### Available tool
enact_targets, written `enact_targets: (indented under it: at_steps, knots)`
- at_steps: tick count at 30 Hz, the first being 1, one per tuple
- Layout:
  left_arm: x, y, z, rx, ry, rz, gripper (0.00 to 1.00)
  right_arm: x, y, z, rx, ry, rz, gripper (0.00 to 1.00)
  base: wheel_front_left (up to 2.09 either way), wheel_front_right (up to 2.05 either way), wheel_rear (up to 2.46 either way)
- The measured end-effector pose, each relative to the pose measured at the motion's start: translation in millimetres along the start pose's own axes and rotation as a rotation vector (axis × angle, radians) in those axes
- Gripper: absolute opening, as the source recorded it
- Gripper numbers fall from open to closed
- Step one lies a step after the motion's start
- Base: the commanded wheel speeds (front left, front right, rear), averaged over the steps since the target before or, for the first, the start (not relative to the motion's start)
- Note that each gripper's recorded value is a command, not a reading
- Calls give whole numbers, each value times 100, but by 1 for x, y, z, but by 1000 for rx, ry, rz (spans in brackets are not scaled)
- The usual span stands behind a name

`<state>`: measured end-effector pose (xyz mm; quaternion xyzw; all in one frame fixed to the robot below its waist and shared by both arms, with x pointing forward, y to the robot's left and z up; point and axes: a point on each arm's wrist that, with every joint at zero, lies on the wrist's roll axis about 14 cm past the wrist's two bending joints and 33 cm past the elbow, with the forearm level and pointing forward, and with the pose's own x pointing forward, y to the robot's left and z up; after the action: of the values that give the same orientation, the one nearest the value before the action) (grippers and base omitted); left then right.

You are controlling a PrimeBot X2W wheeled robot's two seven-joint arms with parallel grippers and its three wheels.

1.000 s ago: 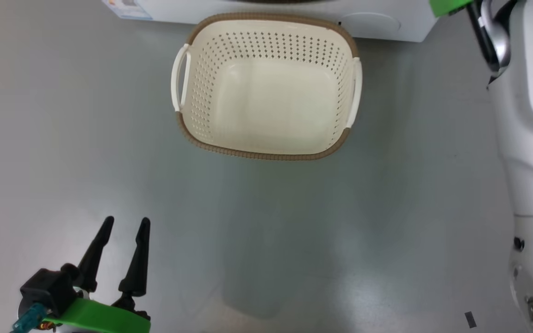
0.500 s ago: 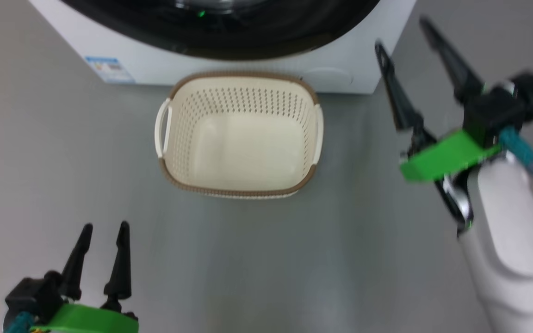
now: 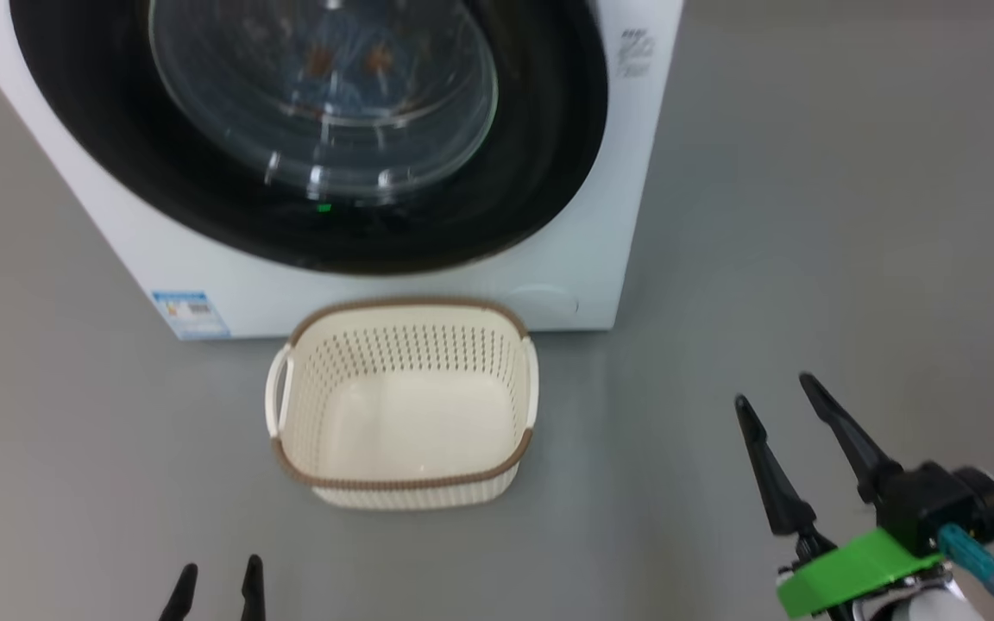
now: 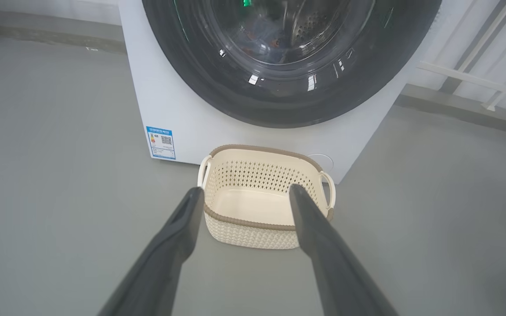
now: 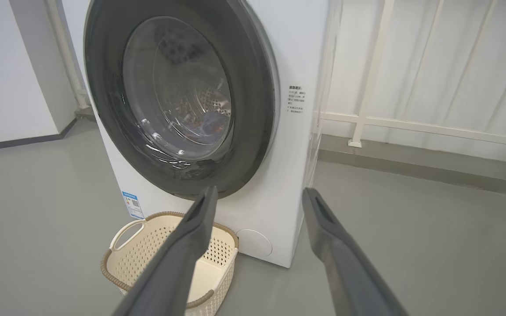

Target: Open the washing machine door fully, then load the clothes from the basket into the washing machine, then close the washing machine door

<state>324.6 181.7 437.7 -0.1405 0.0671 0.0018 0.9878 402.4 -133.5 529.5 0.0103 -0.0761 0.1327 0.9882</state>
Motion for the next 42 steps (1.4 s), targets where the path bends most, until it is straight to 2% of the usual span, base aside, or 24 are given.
enact_targets:
  at_steps: [9, 15, 42]
  knots:
    - [-5, -21, 20, 2, -75, -66, 100, -47, -26, 24, -7, -52, -133, 100, 0, 0, 0]
    - [-15, -18, 24, 24, -92, -59, 100, -76, -36, 15, -5, -17, -197, 100, 0, 0, 0]
    - [-28, -2, 31, 38, -126, 13, 100, -70, -26, 12, 20, -13, -179, 100, 0, 0, 0]
